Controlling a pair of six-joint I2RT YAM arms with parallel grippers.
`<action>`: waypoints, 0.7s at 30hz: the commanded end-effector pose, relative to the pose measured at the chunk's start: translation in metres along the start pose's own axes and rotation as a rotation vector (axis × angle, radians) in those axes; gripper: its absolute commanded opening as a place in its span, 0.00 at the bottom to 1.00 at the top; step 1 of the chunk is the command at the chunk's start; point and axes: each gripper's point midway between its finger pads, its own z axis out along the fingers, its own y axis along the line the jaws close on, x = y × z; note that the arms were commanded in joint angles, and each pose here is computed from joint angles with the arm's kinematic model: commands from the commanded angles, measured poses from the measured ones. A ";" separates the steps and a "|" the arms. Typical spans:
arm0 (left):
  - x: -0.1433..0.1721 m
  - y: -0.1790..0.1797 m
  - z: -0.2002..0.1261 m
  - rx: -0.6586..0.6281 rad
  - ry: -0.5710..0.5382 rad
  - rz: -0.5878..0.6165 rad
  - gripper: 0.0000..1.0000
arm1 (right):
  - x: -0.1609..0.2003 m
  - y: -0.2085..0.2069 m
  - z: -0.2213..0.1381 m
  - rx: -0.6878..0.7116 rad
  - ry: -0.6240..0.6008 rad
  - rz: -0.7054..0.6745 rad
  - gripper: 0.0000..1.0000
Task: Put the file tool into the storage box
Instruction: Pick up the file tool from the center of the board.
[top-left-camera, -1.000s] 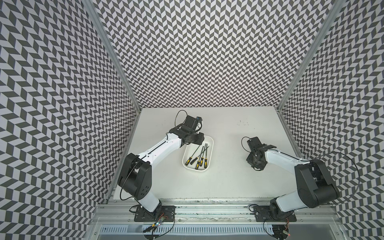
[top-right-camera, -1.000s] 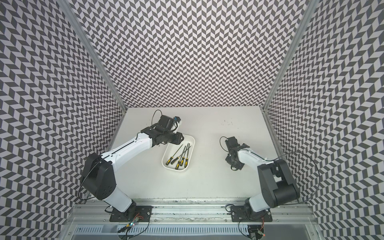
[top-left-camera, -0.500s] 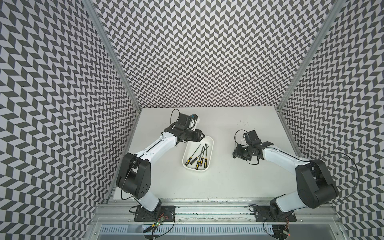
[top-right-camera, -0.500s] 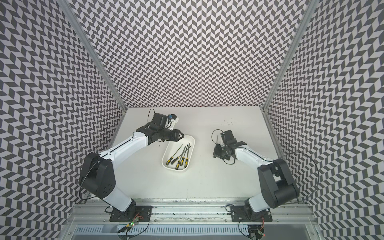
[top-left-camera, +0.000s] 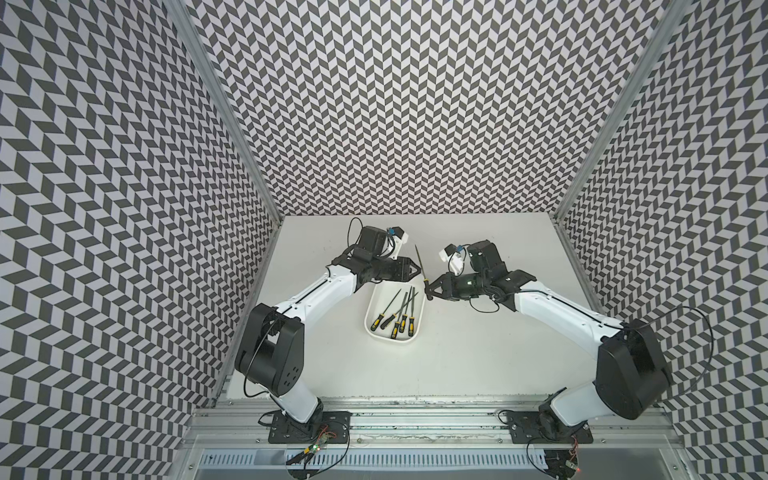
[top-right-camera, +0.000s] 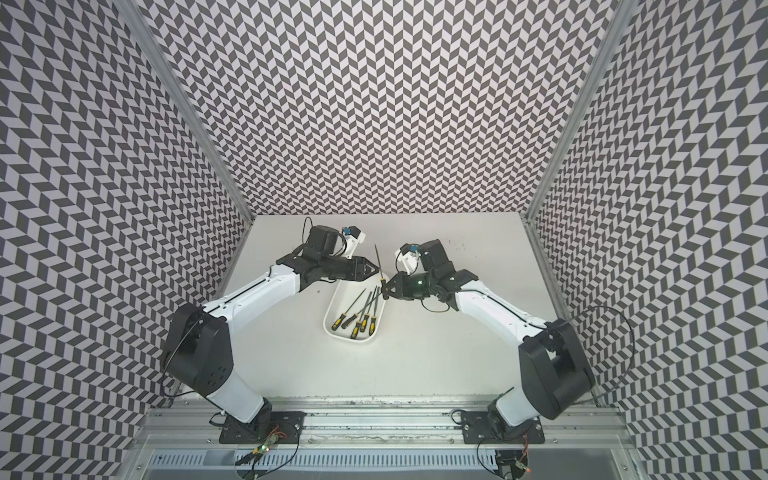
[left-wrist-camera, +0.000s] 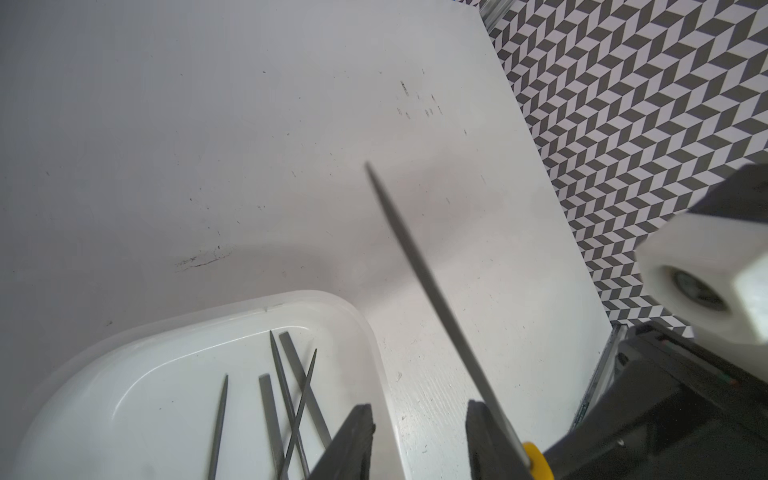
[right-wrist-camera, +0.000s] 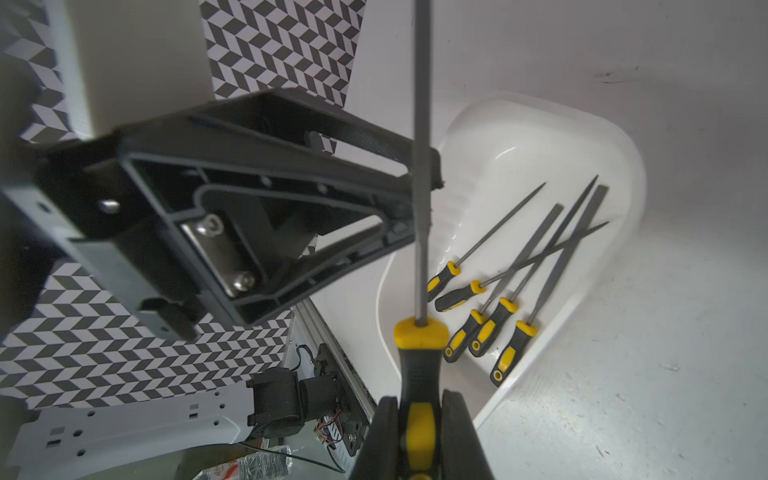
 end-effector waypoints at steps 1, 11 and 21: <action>-0.001 -0.005 0.005 0.028 -0.011 0.004 0.41 | -0.004 0.022 0.009 -0.058 0.009 -0.072 0.00; -0.004 -0.003 -0.002 -0.035 -0.017 0.026 0.42 | 0.001 -0.001 0.020 0.033 0.038 -0.061 0.00; 0.013 0.025 -0.020 -0.161 -0.011 0.020 0.41 | -0.016 -0.014 0.013 0.065 -0.021 -0.032 0.00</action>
